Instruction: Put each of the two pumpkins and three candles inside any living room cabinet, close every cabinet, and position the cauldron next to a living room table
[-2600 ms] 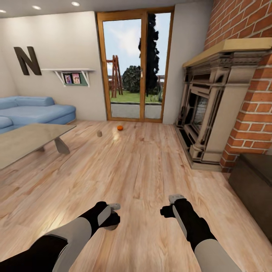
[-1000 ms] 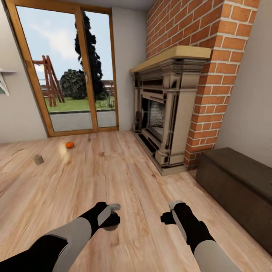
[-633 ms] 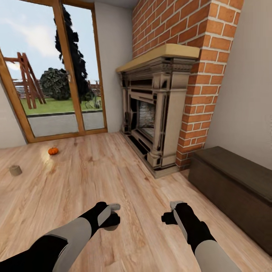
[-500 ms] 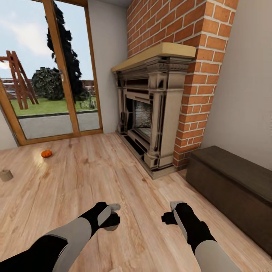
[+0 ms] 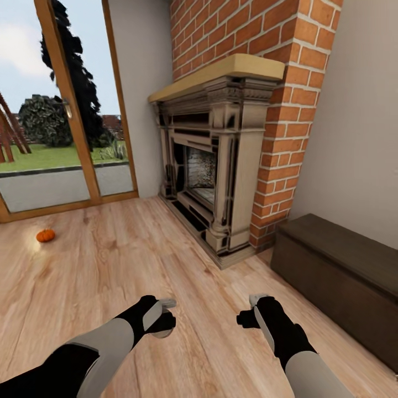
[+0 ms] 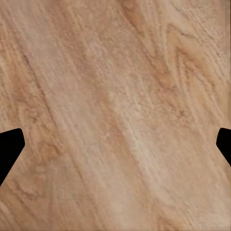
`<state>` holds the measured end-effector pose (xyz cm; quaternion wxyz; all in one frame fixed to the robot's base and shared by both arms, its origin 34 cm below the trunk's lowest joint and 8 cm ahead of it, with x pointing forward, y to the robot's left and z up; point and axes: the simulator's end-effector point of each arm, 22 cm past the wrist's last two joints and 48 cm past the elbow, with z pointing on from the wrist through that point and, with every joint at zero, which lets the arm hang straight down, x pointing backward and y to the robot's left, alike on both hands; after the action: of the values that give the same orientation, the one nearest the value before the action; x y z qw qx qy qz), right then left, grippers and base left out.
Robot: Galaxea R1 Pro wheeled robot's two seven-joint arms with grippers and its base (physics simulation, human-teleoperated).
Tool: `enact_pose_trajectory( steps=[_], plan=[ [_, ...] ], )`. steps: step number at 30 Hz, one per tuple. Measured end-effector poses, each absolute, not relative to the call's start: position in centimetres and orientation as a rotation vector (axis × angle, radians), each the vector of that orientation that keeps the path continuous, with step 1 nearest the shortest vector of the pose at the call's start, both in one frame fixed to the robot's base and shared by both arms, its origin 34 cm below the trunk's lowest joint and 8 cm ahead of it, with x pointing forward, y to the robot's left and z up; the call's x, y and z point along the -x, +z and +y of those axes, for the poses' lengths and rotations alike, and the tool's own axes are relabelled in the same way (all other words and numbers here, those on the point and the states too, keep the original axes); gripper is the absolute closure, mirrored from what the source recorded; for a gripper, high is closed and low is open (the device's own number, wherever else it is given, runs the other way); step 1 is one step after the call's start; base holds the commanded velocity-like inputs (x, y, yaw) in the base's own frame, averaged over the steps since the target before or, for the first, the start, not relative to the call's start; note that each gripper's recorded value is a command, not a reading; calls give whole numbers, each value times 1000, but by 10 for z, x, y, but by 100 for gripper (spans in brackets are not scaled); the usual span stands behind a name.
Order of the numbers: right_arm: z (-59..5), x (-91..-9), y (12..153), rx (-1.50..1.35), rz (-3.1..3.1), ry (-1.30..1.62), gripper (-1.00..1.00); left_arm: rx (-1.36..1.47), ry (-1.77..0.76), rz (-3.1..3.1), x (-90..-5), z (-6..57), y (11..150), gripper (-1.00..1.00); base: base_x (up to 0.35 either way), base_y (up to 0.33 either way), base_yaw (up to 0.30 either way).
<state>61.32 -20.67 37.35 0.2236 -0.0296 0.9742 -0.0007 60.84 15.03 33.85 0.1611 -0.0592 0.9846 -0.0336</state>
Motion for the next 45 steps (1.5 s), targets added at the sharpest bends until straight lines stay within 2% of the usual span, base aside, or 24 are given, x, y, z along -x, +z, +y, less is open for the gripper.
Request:
enact_pose_trajectory(
  steps=[45],
  plan=[
    [-206,-612,369,82,2699,0,-100,169,-94,2817,-607,150,335,100,3,1,-281]
  ],
)
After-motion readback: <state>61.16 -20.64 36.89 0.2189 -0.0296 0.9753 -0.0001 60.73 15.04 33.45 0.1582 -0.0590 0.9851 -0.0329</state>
